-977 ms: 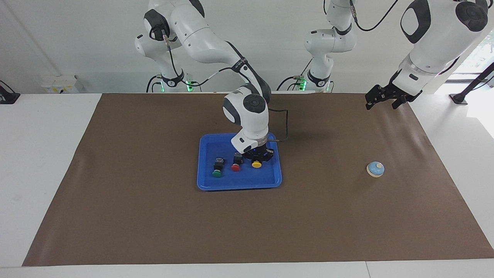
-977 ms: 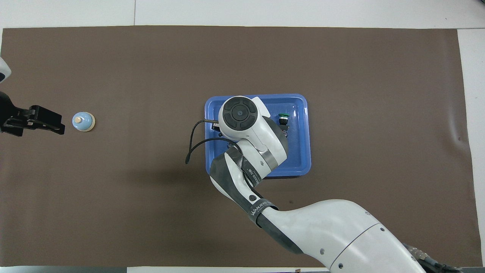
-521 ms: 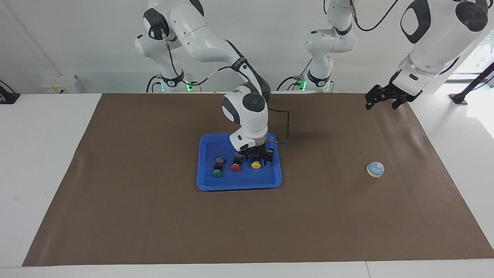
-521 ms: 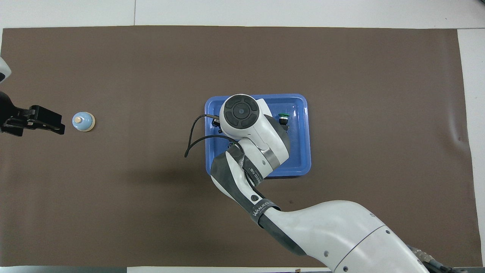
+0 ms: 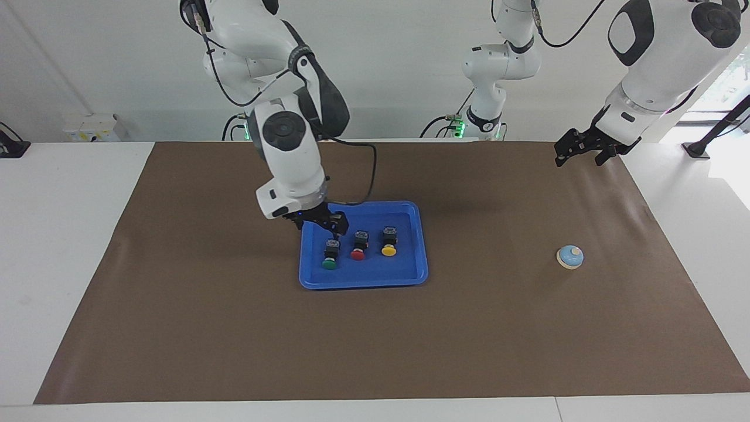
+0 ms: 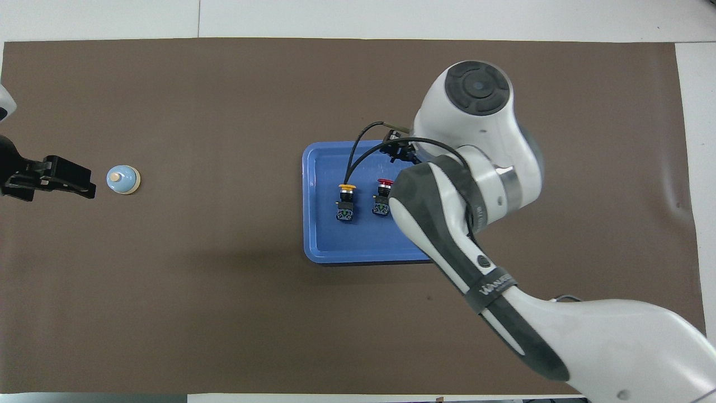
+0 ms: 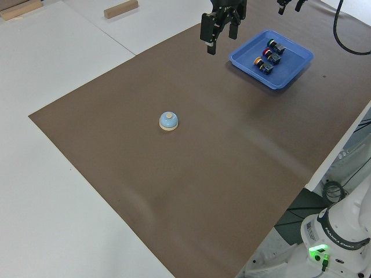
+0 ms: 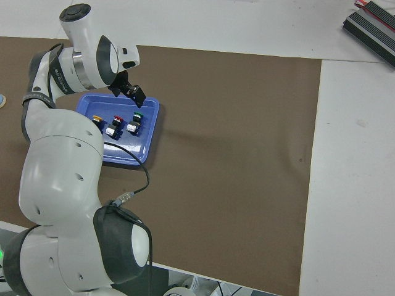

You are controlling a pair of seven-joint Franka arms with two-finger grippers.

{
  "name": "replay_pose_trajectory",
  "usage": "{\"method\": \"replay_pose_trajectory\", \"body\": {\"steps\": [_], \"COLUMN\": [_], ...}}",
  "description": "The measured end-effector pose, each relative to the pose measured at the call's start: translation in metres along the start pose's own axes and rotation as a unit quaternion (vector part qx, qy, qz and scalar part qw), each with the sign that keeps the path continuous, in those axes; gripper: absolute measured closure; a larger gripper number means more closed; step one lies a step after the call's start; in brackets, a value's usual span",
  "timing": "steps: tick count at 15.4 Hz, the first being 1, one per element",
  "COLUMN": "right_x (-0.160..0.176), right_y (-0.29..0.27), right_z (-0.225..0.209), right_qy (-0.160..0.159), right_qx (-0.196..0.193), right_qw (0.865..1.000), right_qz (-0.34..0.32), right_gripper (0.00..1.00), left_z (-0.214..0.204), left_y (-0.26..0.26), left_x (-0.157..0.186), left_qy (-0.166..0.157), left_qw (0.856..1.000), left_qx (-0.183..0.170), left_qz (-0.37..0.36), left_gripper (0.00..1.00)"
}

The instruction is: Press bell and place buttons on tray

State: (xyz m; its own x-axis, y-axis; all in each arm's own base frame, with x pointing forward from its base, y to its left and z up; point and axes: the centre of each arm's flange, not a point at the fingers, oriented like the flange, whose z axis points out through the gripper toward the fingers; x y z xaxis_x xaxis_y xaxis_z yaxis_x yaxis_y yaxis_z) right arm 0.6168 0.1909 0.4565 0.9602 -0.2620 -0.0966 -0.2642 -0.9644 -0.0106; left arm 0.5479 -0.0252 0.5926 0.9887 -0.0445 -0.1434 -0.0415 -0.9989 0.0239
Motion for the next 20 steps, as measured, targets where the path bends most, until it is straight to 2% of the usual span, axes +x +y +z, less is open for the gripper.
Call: {"method": "replay_pose_trajectory", "body": {"steps": [4,7,9,13,16,20], "right_x": [0.025,0.026,0.014,-0.023,-0.027,-0.026], "right_y": [0.105,0.161,0.182,0.196,0.198,0.192], "right_z": [-0.036,-0.068,-0.096,-0.14,-0.141,-0.135], "right_qy": [-0.024,-0.019,-0.011,-0.009,-0.009,-0.006], "right_qx": [-0.002,0.004,0.006,0.003,-0.001,-0.033], "right_qw": [0.995,0.99,0.989,0.988,0.988,0.986], "right_qz": [-0.099,-0.139,-0.149,-0.155,-0.155,-0.165], "right_gripper": [0.0,0.0,0.0,0.0,0.0,0.0], "left_z": [0.0,0.0,0.0,0.0,0.0,0.0], "left_y": [0.0,0.0,0.0,0.0,0.0,0.0], "left_x": [0.0,0.0,0.0,0.0,0.0,0.0], "left_qy": [0.0,0.0,0.0,0.0,0.0,0.0], "left_qw": [1.0,1.0,1.0,1.0,1.0,1.0], "left_qx": [0.0,0.0,0.0,0.0,0.0,0.0], "left_qz": [0.0,0.0,0.0,0.0,0.0,0.0], "left_gripper": [0.0,0.0,0.0,0.0,0.0,0.0]}}
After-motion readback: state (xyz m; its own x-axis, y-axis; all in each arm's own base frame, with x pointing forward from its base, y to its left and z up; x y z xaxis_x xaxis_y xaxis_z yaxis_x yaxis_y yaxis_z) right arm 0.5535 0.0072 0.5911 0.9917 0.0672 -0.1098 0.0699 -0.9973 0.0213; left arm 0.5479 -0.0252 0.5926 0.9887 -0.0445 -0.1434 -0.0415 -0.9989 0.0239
